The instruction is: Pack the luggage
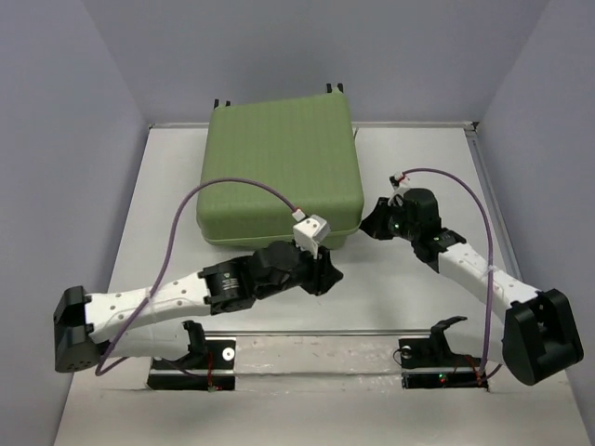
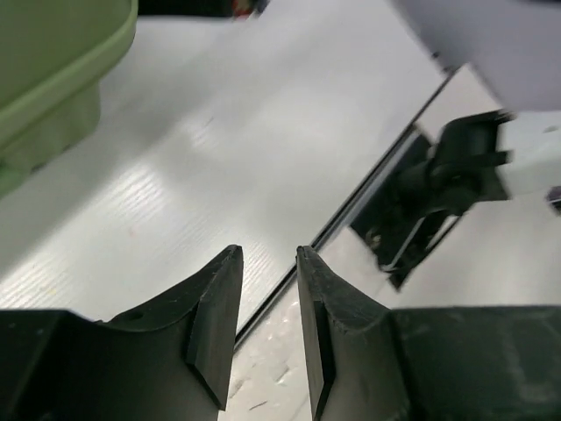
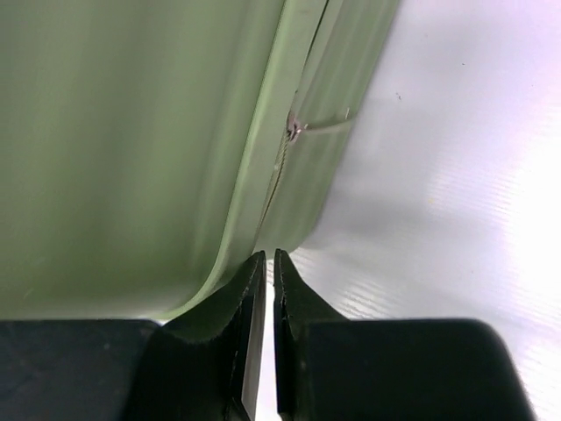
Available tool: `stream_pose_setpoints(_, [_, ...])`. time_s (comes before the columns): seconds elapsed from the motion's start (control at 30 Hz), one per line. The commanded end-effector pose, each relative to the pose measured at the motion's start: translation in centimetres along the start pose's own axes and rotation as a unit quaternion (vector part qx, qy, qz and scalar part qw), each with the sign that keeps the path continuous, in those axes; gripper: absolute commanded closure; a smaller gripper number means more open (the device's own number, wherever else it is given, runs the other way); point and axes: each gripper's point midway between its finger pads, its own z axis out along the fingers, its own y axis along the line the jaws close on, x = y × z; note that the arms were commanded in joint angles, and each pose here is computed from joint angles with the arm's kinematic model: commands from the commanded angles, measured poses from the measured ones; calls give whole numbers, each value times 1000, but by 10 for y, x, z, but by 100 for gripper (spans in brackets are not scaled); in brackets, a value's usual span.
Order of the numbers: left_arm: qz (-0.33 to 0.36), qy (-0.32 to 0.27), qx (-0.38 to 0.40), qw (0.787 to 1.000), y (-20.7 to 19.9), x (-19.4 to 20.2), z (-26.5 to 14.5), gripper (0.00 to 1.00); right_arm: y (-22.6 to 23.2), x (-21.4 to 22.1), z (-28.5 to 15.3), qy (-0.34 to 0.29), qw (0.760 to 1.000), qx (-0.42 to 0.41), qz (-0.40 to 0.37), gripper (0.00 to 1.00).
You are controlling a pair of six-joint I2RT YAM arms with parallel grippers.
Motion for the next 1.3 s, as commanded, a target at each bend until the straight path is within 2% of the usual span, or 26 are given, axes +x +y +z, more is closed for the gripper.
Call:
stream_pose_setpoints(0.0, [-6,-18,-57,998,24,14,26,58,15,-18,-20,-33,999,4,-40,86])
stream_pose_setpoints(0.07, [-2,-11,-83,996,40,22,38,58,15,-20,-23,-40,998,7,-44,87])
stream_pose_setpoints(0.13, [-2,-13,-119,993,65,19,45,58,29,-21,-22,-32,998,-30,-47,87])
stream_pose_setpoints(0.33, [-10,-15,-198,980,128,15,44,58,52,-27,-10,-28,992,-78,-92,88])
stream_pose_setpoints(0.43, [-22,-31,-272,962,164,12,31,58,59,-30,-14,-36,988,-95,-117,88])
stream_pose_setpoints(0.57, [-58,-65,-379,921,213,4,2,58,53,-36,-17,-59,986,-78,-135,88])
stream_pose_setpoints(0.67, [-64,-97,-411,904,224,-7,-16,57,33,-44,-13,-80,986,-26,-141,88])
stream_pose_setpoints(0.73, [-71,-116,-410,902,222,-17,-23,57,19,-37,0,-73,983,-12,-169,88])
stream_pose_setpoints(0.97, [-67,-139,-407,900,218,-31,-31,56,7,-40,32,-102,966,-43,-235,71])
stream_pose_setpoints(1.1, [-71,-145,-413,897,224,-37,-37,56,-16,-49,29,-119,966,-48,-225,66])
stream_pose_setpoints(1.13, [-71,-147,-414,896,225,-38,-38,56,-18,-50,26,-125,966,-52,-222,62])
stream_pose_setpoints(1.17, [-67,-148,-415,895,226,-40,-40,56,-19,-49,23,-132,964,-64,-223,53])
stream_pose_setpoints(1.27, [-71,-156,-424,889,234,-48,-46,55,-16,-51,19,-135,961,-106,-218,47])
